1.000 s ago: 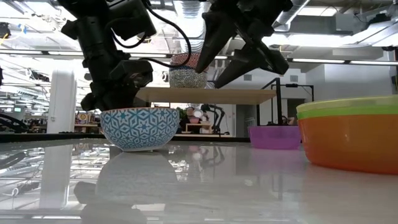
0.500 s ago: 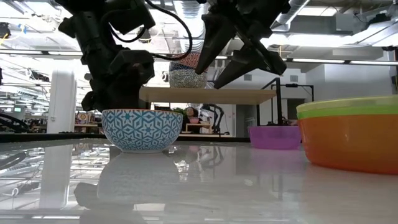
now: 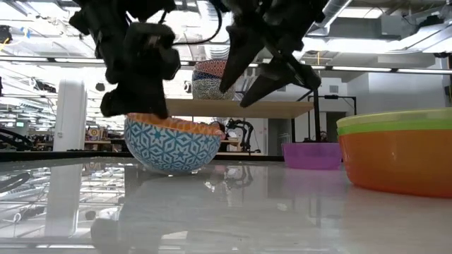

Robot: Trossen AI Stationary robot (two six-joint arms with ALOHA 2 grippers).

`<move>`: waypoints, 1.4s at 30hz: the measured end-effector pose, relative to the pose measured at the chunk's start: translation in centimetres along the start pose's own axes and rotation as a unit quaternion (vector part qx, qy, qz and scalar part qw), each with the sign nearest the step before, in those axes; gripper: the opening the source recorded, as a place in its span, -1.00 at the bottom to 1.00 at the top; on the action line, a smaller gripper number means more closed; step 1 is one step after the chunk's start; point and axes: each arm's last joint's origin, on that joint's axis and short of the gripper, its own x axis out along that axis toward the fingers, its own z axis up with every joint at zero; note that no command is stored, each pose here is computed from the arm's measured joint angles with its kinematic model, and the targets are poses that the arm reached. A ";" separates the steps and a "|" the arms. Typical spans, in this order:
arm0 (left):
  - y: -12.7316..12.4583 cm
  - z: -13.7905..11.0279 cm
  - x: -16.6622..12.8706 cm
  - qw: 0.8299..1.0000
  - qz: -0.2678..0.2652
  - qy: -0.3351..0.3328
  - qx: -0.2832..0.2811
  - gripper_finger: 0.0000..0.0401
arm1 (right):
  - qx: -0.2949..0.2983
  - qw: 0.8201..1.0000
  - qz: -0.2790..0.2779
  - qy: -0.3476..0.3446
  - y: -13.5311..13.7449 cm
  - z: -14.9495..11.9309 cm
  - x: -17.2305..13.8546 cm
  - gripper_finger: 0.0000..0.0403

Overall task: Place and stack bowls onto a shelf
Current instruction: Stack the orange patterned bowl on top of the blue patterned bowl on the shelf

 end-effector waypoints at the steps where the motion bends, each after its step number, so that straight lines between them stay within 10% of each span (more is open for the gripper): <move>1: -0.2 0.2 -0.4 1.000 -0.005 -0.007 0.000 -0.05 | 0.000 1.000 0.001 0.000 0.0 0.0 0.1 0.02; 16: -0.5 0.2 -2.6 1.000 -0.018 -0.011 0.021 -0.05 | -0.008 1.000 0.007 -0.014 0.2 -0.1 1.1 0.02; 42: 0.2 -1.6 -17.2 0.964 -0.121 -0.223 0.082 -0.05 | -0.042 0.998 0.012 -0.036 0.3 2.4 2.3 -0.10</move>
